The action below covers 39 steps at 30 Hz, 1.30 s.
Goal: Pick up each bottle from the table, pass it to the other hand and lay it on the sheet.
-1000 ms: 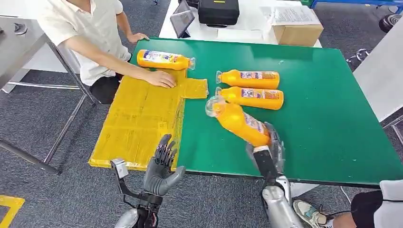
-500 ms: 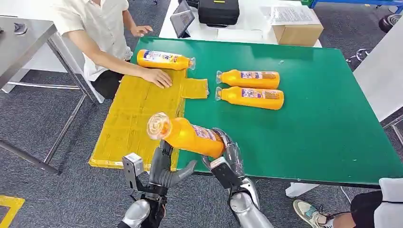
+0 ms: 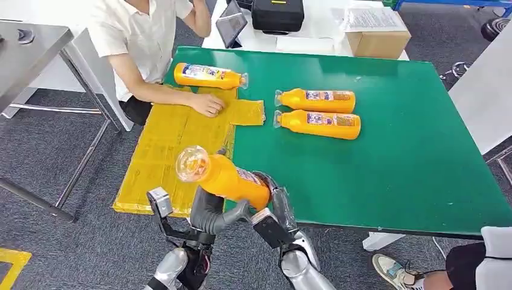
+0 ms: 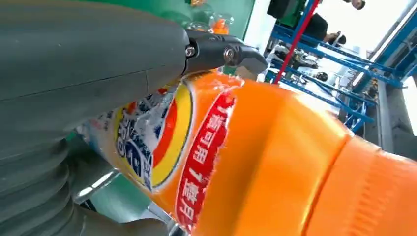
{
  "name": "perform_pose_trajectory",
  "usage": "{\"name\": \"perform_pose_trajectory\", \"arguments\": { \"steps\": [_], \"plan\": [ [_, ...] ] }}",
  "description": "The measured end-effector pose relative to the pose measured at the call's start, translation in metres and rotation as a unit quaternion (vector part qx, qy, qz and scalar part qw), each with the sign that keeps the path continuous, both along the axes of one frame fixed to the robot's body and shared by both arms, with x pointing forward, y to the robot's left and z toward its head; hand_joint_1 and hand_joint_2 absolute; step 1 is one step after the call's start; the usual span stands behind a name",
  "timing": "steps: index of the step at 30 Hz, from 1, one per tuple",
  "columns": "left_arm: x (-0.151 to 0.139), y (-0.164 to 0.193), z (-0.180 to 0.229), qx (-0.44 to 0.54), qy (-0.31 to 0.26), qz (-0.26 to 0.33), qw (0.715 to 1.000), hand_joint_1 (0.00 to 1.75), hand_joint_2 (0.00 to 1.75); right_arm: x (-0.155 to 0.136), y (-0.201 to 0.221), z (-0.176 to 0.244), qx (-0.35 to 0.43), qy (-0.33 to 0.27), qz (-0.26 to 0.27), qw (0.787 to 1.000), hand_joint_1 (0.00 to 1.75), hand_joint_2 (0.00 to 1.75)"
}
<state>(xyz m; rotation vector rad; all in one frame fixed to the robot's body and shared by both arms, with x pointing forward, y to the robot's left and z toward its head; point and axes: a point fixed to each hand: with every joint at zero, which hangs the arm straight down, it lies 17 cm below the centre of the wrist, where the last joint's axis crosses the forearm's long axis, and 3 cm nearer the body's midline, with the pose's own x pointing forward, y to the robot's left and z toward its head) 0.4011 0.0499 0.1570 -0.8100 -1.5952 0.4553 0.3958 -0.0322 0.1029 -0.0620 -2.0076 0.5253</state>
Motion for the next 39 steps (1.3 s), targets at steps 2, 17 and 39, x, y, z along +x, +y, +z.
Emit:
{"name": "perform_pose_trajectory", "arguments": {
  "steps": [2,17,39],
  "plan": [
    [0.0,0.0,0.001,-0.001,-0.001,0.0,1.0,0.0,1.75,0.0,0.001,-0.001,-0.001,0.001,0.001,1.0,1.73,1.75],
    [0.006,0.013,-0.006,-0.043,0.029,0.009,0.999,1.75,1.75,-0.011,0.016,-0.01,-0.012,0.003,0.018,1.0,1.75,1.75],
    [0.012,0.02,-0.01,-0.041,0.041,0.017,0.998,1.75,1.75,-0.03,0.038,-0.023,-0.079,-0.032,0.023,0.996,0.0,1.75]
  ]
}}
